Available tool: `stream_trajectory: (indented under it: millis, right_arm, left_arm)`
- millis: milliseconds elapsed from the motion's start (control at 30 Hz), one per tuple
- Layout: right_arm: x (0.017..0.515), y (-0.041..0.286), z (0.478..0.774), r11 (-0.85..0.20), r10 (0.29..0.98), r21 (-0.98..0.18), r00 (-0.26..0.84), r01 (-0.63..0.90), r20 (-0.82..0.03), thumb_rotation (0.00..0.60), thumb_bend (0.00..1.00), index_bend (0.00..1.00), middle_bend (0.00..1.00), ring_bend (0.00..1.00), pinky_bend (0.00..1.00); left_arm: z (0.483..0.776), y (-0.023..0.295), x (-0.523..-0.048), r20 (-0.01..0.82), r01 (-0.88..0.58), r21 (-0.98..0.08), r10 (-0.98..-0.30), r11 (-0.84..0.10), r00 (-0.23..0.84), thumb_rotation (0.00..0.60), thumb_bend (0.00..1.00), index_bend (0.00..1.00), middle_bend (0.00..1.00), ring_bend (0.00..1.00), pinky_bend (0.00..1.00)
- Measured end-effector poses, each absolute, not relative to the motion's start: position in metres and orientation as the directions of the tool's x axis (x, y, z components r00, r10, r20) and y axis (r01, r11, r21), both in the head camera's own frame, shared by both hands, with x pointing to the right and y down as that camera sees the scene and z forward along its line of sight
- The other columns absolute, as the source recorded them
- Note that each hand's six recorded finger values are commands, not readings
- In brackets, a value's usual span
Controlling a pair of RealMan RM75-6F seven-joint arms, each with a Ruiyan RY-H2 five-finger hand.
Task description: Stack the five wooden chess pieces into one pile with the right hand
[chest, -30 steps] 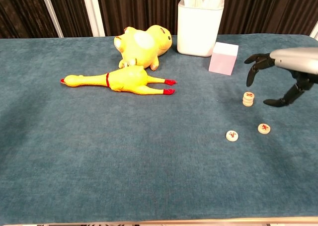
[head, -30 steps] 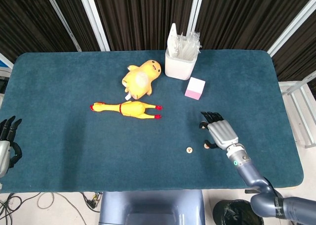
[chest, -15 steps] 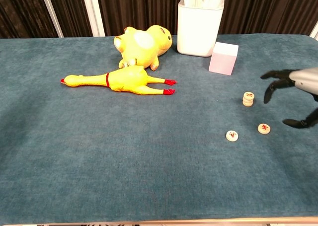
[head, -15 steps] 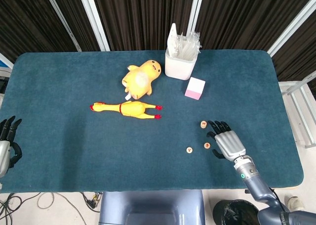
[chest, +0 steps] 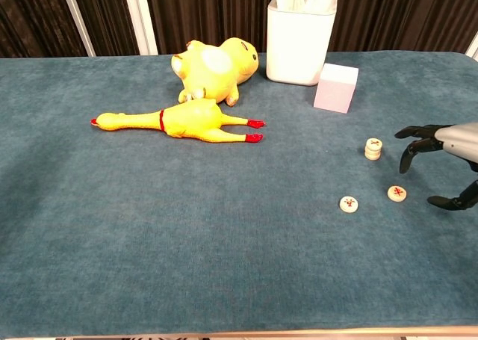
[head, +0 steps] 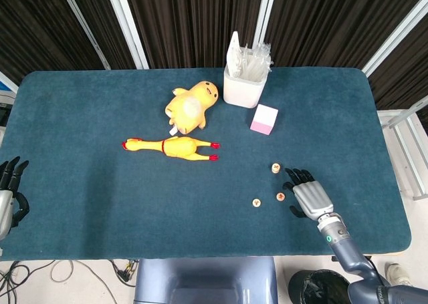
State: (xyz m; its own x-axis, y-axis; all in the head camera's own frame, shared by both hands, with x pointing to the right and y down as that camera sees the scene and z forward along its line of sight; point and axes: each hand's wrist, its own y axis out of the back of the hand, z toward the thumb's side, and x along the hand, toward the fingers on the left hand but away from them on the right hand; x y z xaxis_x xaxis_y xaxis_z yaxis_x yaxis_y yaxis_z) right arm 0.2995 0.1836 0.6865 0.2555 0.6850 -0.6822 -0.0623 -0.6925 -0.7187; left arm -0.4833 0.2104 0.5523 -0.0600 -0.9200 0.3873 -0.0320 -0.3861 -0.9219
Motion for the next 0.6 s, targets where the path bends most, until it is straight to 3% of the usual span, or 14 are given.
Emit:
stream_trajectory:
  millis: [600]
  right_arm:
    - [0.288, 0.178, 0.705, -0.713, 0.672, -0.7, 0.243, -0.043, -0.699, 0.6, 0.4, 0.38, 0.06, 0.02, 0.09]
  left_arm:
    - [0.553, 0.21, -0.483, 0.386, -0.03, -0.922, -0.92, -0.385, -0.062, 0.6, 0.82, 0.1, 0.0, 0.0, 0.01]
